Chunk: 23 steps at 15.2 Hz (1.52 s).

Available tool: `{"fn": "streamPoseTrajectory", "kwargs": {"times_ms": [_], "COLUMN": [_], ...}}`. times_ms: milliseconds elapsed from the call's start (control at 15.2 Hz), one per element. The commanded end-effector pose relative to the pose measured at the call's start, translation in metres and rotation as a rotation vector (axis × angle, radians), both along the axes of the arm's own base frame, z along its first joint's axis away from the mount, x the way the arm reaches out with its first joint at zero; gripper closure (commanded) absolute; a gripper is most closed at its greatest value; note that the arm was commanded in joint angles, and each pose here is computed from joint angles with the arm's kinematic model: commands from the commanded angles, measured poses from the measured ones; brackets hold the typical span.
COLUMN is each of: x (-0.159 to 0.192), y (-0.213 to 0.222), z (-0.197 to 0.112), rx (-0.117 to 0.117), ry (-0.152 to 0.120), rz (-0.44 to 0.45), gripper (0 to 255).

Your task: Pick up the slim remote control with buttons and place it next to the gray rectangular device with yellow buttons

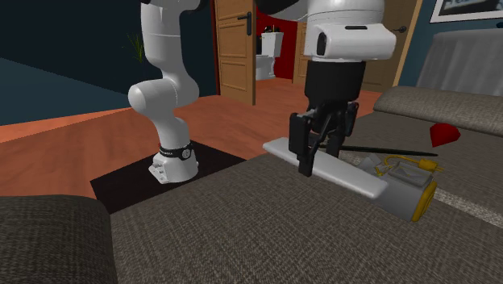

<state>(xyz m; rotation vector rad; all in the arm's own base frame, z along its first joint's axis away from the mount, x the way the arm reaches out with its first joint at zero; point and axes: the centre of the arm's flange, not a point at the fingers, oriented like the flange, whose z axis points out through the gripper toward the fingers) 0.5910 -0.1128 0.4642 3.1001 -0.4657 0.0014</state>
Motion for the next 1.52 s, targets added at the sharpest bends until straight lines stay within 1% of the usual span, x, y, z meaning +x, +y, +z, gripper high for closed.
{"fn": "streamPoseTrajectory", "kwargs": {"times_ms": [0, 1320, 1452], "x": [0.0, 0.0, 0.0], "y": [0.0, 0.0, 0.0], "z": [-0.01, -0.116, -0.12], "rx": [0.0, 0.0, 0.0], "ry": [-0.001, -0.001, -0.001], "rz": [0.0, 0.0, 0.0], "gripper": [255, 255, 255]}}
